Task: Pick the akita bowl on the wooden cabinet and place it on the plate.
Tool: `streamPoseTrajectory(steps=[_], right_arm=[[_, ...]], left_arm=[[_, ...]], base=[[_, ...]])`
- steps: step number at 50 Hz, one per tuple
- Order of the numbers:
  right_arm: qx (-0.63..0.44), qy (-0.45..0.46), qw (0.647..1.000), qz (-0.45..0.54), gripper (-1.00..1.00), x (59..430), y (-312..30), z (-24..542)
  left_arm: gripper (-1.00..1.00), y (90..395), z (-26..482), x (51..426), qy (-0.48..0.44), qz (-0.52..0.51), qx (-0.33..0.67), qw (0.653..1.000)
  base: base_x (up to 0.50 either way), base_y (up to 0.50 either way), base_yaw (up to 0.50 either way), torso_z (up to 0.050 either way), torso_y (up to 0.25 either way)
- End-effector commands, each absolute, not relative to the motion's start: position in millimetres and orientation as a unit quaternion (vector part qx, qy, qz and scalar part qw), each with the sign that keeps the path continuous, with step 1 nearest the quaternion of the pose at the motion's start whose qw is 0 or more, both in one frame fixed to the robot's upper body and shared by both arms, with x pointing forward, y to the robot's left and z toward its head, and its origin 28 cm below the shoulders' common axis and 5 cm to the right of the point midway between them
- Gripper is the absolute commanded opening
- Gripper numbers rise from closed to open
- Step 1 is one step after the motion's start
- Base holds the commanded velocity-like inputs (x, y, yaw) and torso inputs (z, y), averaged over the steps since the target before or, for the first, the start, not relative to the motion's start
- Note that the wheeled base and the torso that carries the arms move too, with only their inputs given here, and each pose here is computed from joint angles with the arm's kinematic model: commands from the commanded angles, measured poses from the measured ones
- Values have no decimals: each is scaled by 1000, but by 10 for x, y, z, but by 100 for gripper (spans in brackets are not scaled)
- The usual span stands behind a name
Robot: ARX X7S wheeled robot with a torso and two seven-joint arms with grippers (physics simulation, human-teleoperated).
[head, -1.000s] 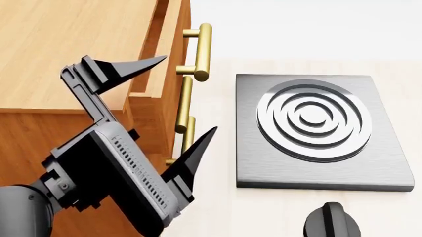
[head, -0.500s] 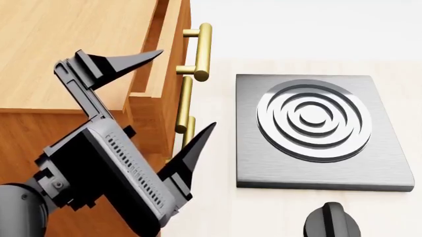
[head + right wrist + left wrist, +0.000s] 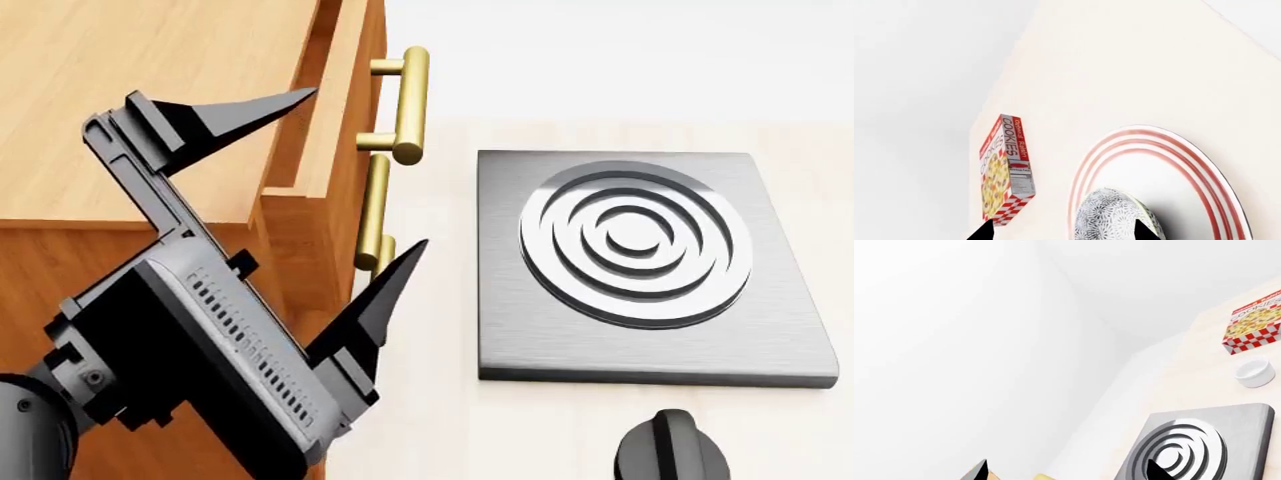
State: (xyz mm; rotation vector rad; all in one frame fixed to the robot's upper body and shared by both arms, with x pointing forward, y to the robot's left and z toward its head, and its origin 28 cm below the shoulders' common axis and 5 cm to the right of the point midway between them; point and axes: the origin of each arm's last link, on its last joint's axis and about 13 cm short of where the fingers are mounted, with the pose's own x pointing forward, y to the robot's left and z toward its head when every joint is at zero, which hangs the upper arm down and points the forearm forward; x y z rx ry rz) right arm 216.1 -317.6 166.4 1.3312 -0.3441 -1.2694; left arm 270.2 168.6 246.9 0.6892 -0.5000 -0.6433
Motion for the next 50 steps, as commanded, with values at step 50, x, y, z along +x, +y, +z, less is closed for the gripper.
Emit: streamPoseTrajectory(steps=[50], right_arm=[[430,-358,805,-194,100,1441,-1929,3620]], left_arm=[[100,1707,2495,2637,-245,-303,325,862]], base=[[0,0,0,0,0]])
